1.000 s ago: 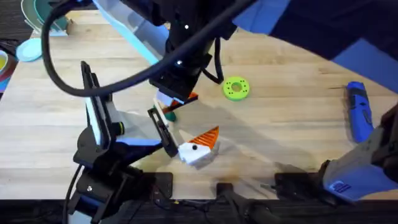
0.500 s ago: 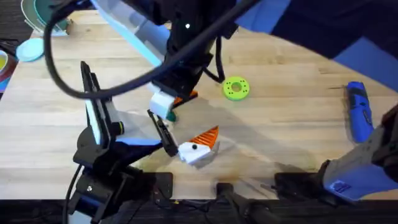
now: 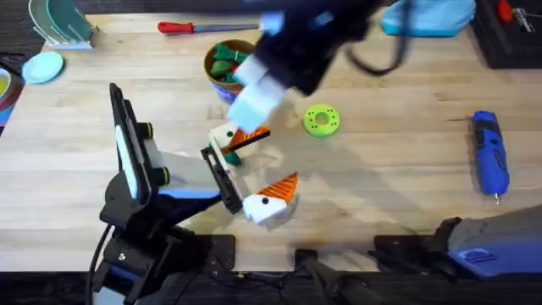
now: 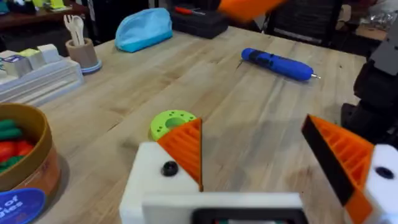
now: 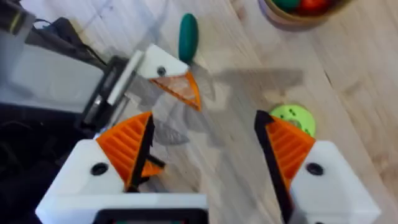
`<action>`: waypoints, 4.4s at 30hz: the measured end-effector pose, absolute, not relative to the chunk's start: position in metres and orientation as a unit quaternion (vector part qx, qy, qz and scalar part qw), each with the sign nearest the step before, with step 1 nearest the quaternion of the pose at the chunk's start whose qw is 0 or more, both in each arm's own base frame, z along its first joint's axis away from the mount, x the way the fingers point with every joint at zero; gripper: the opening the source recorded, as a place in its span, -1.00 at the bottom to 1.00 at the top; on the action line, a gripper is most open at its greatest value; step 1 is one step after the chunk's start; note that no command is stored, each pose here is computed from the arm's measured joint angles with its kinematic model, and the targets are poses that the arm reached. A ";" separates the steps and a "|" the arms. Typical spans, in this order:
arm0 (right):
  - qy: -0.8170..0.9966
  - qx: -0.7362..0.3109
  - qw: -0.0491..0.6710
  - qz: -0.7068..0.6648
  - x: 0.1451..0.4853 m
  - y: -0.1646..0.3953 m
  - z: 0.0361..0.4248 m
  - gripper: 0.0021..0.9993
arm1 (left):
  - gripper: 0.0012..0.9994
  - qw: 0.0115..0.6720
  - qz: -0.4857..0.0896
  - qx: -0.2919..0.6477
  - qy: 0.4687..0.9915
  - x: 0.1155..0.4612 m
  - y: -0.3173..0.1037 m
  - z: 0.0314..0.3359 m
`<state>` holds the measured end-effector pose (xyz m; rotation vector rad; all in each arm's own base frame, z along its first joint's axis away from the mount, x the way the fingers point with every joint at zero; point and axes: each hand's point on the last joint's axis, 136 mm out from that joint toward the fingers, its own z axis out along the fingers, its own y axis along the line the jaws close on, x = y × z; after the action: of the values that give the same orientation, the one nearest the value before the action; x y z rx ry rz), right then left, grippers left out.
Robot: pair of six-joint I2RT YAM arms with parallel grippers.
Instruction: Pick up the gripper from the table and insert it into the empty holder that is missing its gripper. Then pick up a screw, insert it into the mounting hole, and use the screwdriver to tighten it. Finally, clean up the table by picking up the vegetable and placing it into the bucket.
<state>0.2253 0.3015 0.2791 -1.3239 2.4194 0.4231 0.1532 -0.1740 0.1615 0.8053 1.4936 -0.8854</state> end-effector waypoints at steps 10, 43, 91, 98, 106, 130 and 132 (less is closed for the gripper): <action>0.881 -0.412 0.180 0.145 0.213 0.241 0.291 0.96 | 0.99 0.576 -0.378 0.344 0.638 0.153 -0.174 0.162; 0.871 -0.317 0.282 0.248 0.112 0.154 0.264 0.97 | -0.99 0.577 -0.377 0.347 0.636 0.153 -0.174 0.162; 0.962 0.121 0.227 -0.090 0.243 -0.081 0.200 0.98 | -0.99 0.578 -0.376 0.346 0.637 0.153 -0.174 0.162; 0.961 0.167 0.180 -0.130 0.217 -0.133 0.191 0.98 | -0.99 0.578 -0.376 0.346 0.637 0.153 -0.174 0.162; 0.978 0.136 0.095 -0.128 0.210 -0.167 0.154 0.98 | -0.99 0.578 -0.376 0.346 0.637 0.153 -0.174 0.162; 0.997 0.052 0.006 -0.062 0.253 -0.198 0.037 0.98 | -0.99 0.578 -0.376 0.346 0.637 0.153 -0.174 0.162; 0.997 0.050 0.008 -0.062 0.254 -0.198 0.037 0.98 | -0.99 0.577 -0.376 0.346 0.637 0.153 -0.174 0.162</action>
<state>0.2541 -0.1982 0.0370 0.1558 3.1161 -0.1937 0.1533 -0.1739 0.1615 0.8100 1.4899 -0.8797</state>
